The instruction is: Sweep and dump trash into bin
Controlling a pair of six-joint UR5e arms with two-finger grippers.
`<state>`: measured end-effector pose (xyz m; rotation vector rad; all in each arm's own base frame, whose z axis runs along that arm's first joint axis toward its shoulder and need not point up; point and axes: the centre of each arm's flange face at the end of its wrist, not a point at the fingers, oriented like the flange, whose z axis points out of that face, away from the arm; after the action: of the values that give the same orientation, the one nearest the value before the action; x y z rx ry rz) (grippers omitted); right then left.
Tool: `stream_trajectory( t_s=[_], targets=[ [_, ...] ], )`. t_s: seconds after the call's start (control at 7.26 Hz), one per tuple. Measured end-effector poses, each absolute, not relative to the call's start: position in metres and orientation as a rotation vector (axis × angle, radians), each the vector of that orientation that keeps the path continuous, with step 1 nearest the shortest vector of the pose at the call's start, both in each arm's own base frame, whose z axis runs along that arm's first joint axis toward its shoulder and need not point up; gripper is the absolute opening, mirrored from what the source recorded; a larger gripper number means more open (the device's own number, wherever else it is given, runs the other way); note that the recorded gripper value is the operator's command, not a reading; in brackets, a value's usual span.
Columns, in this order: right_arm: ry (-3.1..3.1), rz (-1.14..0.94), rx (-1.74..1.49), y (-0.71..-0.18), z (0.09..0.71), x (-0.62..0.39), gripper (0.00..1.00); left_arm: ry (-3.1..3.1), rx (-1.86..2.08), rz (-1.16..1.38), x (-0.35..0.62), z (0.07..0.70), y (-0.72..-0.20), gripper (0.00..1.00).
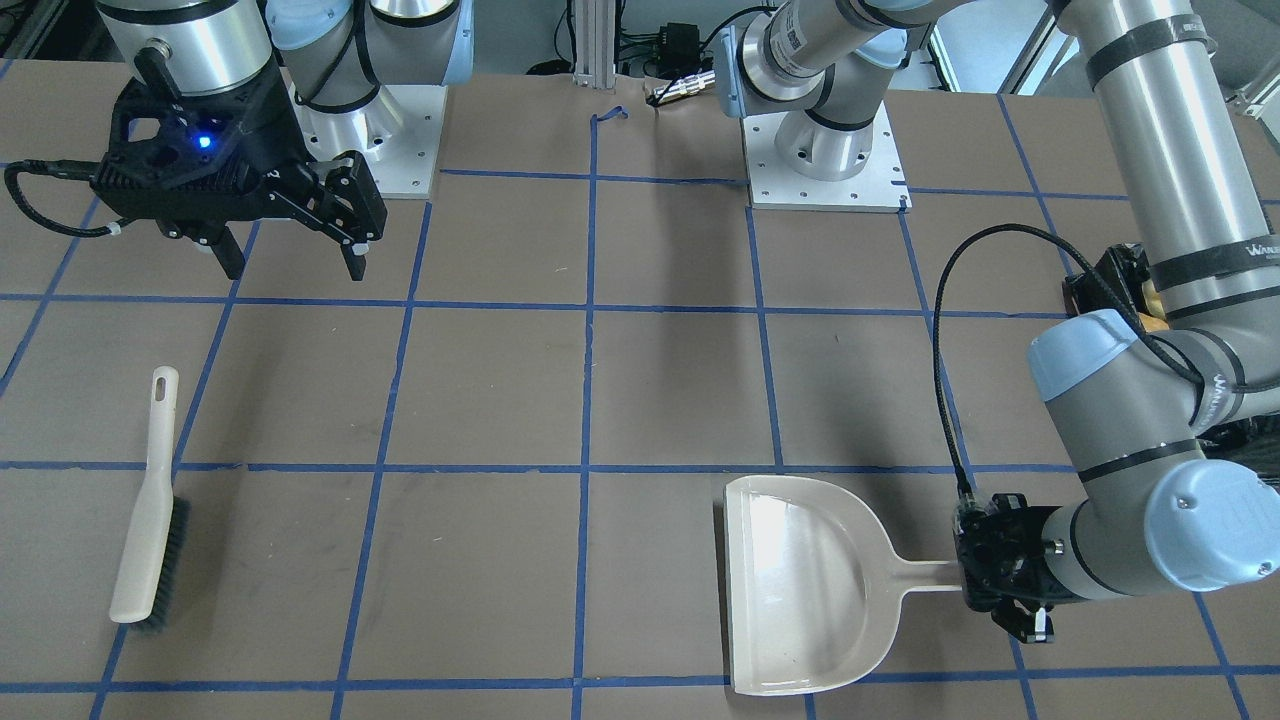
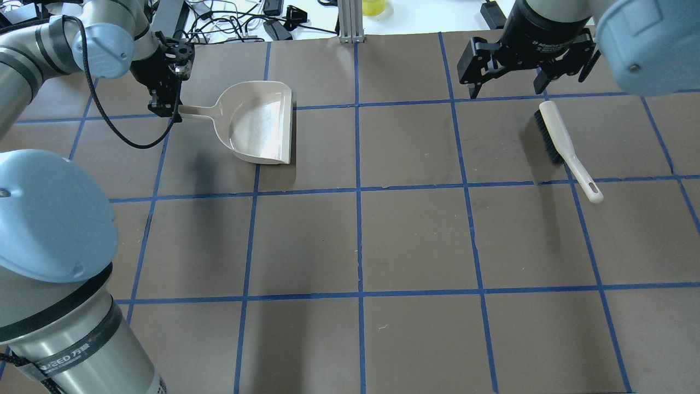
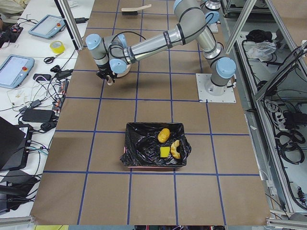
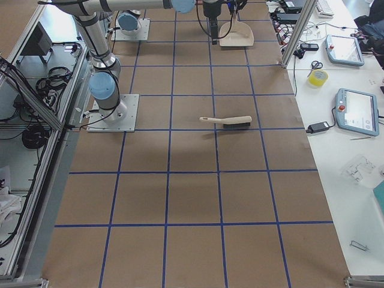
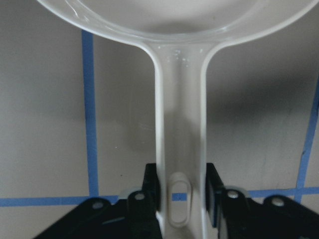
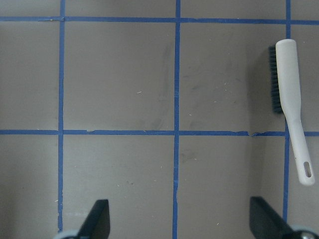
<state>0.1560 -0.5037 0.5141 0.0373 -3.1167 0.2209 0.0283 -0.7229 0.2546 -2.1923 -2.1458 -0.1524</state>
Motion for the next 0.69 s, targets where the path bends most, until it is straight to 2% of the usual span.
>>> stream_trajectory(
  t_s=[0.14,0.28,0.69],
  targets=[
    [-3.119,0.198,0.037,-0.502,0.513,0.157,1.00,-2.116,-2.216,-0.153,0.026,0.250,-0.719,0.24],
    [-3.126,0.159,0.034,-0.499,0.511,0.157,1.00,-2.109,-2.228,-0.148,0.023,0.248,-0.718,0.77],
    [-3.165,0.107,0.028,-0.496,0.506,0.161,1.00,-2.200,-2.188,-0.108,0.019,0.260,-0.722,0.92]
  ],
)
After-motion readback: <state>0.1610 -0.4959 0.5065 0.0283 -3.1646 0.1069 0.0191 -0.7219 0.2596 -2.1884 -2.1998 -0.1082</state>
